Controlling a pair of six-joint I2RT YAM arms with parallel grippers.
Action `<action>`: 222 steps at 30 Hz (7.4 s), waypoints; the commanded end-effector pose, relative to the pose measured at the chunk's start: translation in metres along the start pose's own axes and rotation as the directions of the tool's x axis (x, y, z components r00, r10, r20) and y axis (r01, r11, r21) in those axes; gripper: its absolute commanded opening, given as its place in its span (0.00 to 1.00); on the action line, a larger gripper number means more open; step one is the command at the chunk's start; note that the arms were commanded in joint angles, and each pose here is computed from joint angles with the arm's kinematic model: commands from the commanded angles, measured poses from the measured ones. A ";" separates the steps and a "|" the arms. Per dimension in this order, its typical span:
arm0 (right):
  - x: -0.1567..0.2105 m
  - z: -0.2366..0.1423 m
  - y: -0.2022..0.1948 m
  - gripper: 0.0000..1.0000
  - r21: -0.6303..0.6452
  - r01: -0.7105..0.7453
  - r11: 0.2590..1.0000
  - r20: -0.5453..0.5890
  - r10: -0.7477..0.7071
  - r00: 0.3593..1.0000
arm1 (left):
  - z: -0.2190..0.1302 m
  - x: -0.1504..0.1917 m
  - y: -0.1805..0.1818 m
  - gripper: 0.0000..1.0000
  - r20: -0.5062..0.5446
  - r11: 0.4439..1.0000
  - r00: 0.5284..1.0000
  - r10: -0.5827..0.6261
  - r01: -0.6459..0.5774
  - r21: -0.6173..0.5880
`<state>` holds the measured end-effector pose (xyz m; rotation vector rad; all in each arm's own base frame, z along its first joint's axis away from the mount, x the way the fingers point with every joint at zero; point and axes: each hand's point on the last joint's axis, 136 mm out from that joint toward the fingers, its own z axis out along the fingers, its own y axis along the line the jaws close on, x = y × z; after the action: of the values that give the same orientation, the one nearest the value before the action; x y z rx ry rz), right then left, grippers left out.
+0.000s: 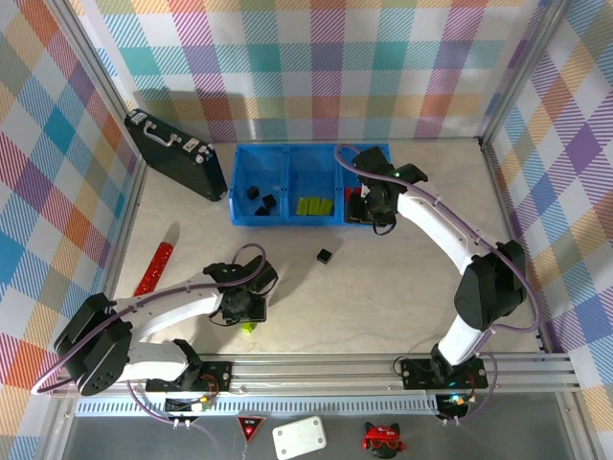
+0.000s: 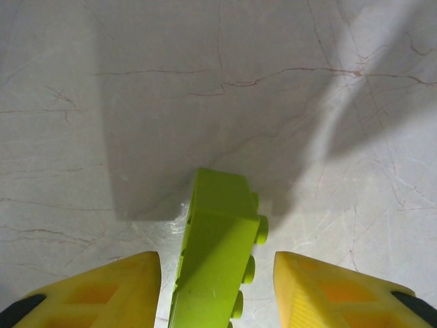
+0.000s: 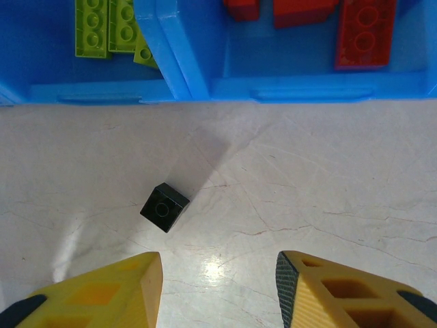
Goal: Sort the legos into containers by color
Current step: Pick up the lego from the middle-left of the table, then place the lego in the container, then pick up the lego from the center of the table.
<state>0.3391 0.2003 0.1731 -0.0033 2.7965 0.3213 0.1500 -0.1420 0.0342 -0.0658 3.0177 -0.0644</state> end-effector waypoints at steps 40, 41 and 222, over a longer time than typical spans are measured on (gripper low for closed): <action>0.027 -0.042 -0.046 0.47 0.057 -0.064 0.996 0.094 0.059 0.994 | -0.091 -0.166 -0.139 0.18 0.273 0.974 0.956 0.108 -0.156 0.162; 0.028 -0.043 -0.047 0.47 0.057 -0.066 0.996 0.097 0.060 0.993 | -0.092 -0.171 -0.142 0.18 0.280 0.974 0.954 0.106 -0.156 0.164; 0.058 0.128 0.084 0.40 -0.039 0.600 0.799 -0.213 -0.593 0.776 | -0.096 -0.224 0.069 0.36 0.328 0.978 0.940 -0.099 0.031 0.205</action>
<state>0.3223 0.3007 0.0402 -0.9579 2.8308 0.0855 0.3574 -0.0587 0.1560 -0.1442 2.6394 -0.3020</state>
